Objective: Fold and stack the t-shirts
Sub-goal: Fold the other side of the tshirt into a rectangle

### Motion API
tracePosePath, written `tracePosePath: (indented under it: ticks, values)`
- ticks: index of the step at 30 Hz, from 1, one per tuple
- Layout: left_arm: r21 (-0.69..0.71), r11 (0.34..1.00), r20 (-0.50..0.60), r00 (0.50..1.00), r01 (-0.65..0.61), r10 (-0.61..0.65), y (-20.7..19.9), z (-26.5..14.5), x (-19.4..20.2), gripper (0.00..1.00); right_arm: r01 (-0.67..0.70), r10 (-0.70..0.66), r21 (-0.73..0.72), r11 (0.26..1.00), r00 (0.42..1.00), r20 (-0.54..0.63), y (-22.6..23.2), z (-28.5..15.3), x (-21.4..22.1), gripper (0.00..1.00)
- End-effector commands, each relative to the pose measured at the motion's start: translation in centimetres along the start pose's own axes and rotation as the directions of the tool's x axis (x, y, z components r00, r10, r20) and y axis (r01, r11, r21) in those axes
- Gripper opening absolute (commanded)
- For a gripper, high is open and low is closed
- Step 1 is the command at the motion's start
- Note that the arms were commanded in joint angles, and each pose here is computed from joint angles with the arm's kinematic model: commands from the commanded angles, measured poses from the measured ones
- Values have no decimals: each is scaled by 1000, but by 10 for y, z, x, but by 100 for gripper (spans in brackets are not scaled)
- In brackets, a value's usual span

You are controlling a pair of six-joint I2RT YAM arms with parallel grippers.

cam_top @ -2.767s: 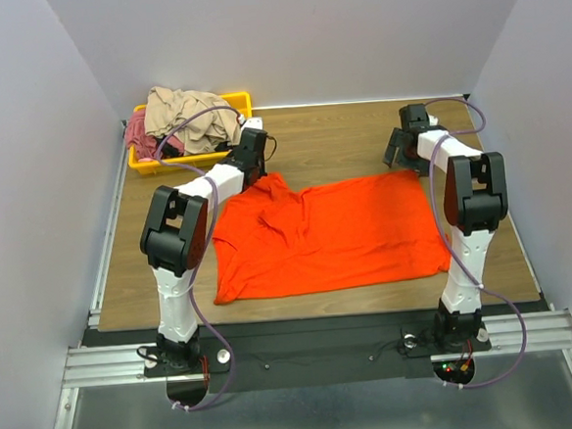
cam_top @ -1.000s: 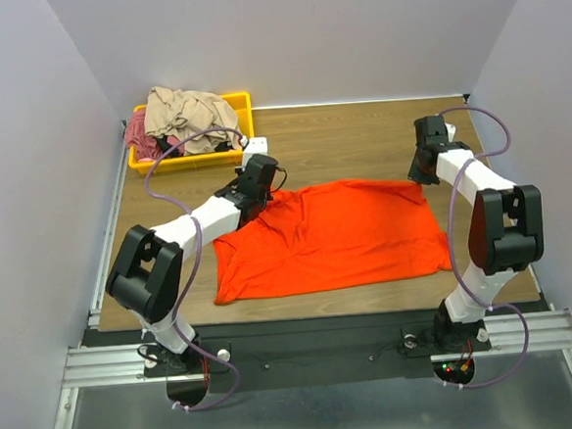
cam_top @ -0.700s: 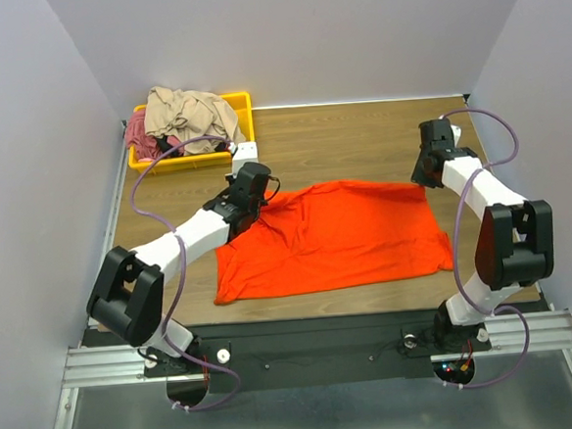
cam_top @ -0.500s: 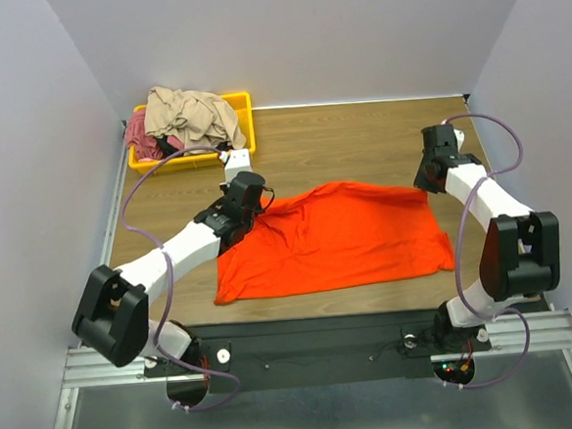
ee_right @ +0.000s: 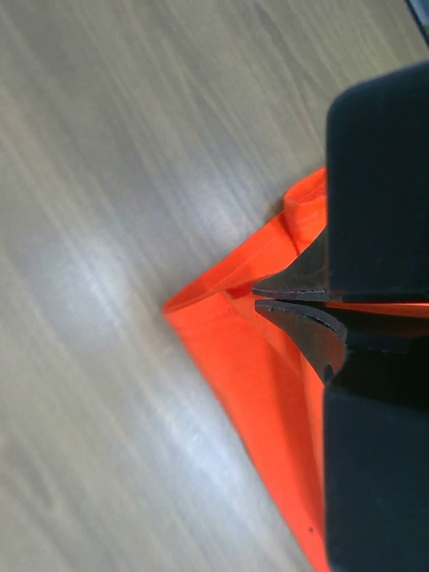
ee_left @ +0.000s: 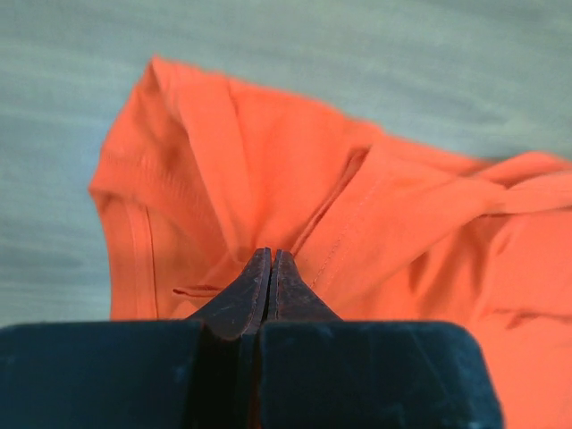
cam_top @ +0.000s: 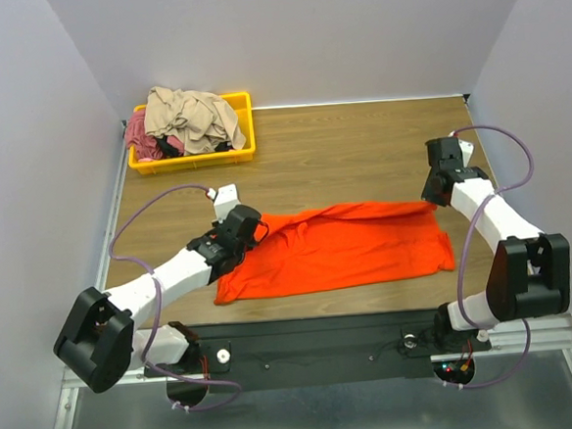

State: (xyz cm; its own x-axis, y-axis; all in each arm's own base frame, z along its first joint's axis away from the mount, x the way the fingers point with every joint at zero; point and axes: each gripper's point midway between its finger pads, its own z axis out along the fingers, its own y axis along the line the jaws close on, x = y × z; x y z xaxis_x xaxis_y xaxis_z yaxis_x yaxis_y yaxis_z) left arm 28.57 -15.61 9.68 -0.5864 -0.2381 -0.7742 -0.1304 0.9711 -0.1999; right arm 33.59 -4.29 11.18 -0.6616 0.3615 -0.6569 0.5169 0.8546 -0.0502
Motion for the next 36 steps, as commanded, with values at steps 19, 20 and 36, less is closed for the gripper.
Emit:
tracePosePath:
  ticks: [19, 20, 36]
  values:
    - [5, 992, -138, 983, 126, -124, 23, -31, 52, 51, -32, 47, 247, 968, 997, -54, -44, 10, 39, 64]
    - [15, 990, -136, 981, 138, -135, 22, -35, 49, 62, -45, 58, 262, 964, 997, -45, -47, 7, 37, 99]
    - [140, 987, -20, 997, 74, -72, -53, -14, -23, 99, -74, 41, -291, 954, 992, -119, 37, -33, 37, 100]
